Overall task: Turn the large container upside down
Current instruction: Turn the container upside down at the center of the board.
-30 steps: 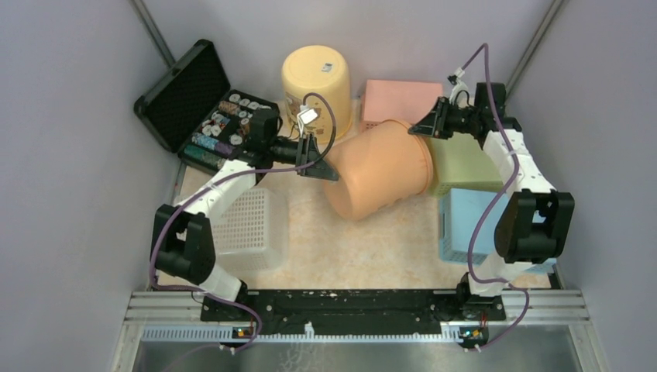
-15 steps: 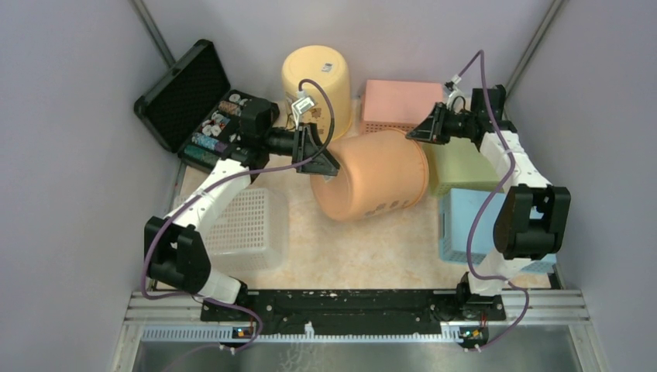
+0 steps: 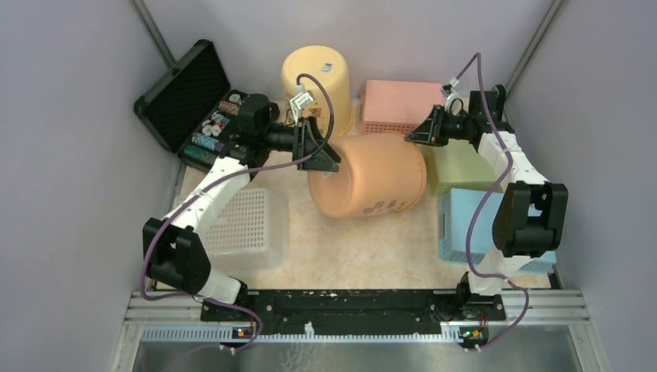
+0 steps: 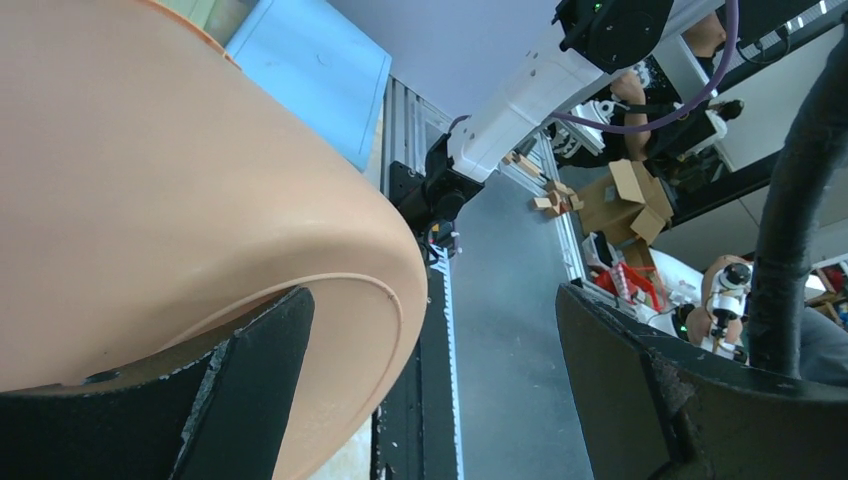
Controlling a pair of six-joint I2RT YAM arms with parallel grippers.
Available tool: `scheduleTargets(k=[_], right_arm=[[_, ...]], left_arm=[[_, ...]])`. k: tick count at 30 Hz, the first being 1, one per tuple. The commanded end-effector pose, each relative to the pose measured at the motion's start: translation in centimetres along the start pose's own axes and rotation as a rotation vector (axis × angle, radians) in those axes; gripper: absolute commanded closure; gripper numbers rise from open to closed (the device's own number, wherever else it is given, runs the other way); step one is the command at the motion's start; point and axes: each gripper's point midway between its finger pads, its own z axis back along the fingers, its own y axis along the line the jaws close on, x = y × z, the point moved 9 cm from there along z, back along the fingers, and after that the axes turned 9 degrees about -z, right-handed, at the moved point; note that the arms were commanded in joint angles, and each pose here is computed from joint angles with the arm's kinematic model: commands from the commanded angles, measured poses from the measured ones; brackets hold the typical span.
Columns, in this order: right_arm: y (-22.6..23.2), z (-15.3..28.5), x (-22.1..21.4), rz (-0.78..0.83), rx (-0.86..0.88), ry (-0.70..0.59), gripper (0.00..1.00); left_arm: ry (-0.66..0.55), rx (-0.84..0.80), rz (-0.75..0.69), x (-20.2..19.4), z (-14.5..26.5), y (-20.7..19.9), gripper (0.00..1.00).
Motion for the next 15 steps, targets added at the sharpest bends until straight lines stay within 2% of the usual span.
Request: scheduleTargets(k=[1, 15], right_arm=[[0.4, -2.3, -4.2, -0.053, 0.09, 0.211, 0.81], [0.8, -3.7, -5.2, -0.02, 0.147, 0.252, 0.79]], left_arm=[[-0.081, 0.092, -0.214, 2.9, -0.8, 0.4, 0.01], [-0.067, 0.131, -0.201, 1.9, -0.8, 1.5, 0.01]])
